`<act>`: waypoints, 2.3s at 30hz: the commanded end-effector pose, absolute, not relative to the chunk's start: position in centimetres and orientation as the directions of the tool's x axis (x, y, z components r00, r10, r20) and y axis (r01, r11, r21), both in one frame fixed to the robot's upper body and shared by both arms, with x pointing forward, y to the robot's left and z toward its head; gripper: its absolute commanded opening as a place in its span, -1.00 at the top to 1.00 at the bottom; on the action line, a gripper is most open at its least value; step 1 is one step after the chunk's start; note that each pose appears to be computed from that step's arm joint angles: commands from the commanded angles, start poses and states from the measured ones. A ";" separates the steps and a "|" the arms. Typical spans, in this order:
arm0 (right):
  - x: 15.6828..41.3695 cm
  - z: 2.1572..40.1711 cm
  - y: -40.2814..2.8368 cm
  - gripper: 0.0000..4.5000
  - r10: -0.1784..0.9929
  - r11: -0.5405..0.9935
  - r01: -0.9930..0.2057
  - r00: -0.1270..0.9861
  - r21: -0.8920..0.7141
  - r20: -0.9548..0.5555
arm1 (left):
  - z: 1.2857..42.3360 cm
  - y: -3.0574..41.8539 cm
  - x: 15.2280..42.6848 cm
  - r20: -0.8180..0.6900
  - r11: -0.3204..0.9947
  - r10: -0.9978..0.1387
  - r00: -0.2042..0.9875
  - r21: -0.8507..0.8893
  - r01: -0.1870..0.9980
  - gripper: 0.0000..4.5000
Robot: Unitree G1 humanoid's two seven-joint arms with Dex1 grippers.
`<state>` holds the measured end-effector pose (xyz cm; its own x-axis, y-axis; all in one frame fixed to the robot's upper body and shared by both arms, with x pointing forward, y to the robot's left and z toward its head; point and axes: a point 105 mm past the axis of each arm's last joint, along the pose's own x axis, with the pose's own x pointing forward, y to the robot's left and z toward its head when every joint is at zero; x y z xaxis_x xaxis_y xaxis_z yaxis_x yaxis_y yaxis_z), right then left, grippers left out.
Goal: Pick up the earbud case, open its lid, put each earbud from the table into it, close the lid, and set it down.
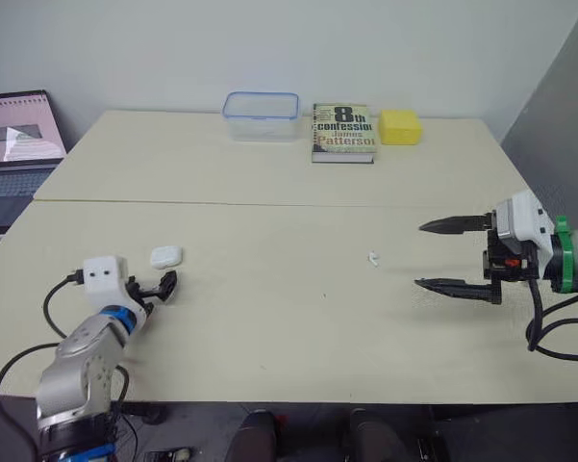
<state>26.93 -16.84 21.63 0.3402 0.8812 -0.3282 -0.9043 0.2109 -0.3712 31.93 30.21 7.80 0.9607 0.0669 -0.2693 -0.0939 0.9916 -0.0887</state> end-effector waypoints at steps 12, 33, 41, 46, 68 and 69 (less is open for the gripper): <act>27.2 22.9 -14.0 -0.99 0.916 0.105 -0.920 0.237 -0.377 -0.324 | 6.4 26.7 35.5 -0.293 0.987 0.019 0.956 -0.147 -0.065 -1.00; 27.2 23.0 -13.9 -0.99 0.921 0.083 -0.928 0.210 -0.363 -0.327 | 7.3 24.5 35.6 -0.233 0.939 0.242 0.942 -0.188 -0.288 -1.00; 27.4 23.1 -13.8 -0.99 0.921 0.082 -0.930 0.208 -0.359 -0.329 | 8.1 25.4 37.1 -0.230 0.910 0.299 0.926 -0.223 -0.350 -1.00; 27.4 23.0 -13.8 -0.99 0.918 0.087 -0.930 0.214 -0.358 -0.333 | 8.2 26.2 37.2 -0.238 0.917 0.314 0.919 -0.174 -0.358 -1.00; 26.9 23.1 -13.7 -1.00 0.910 0.137 -0.933 0.251 -0.332 -0.331 | 10.3 15.9 33.3 -0.150 0.809 -0.566 0.810 0.085 0.581 -0.23; 26.9 23.0 -13.7 -1.00 0.909 0.149 -0.938 0.255 -0.313 -0.330 | 10.7 14.6 32.6 -0.126 0.761 -0.631 0.765 0.087 0.642 -0.23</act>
<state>27.29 -13.45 21.94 0.2343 0.9062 -0.3521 -0.9467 0.1302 -0.2947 33.34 17.21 8.02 0.8394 -0.4937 -0.2271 0.5148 0.8564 0.0410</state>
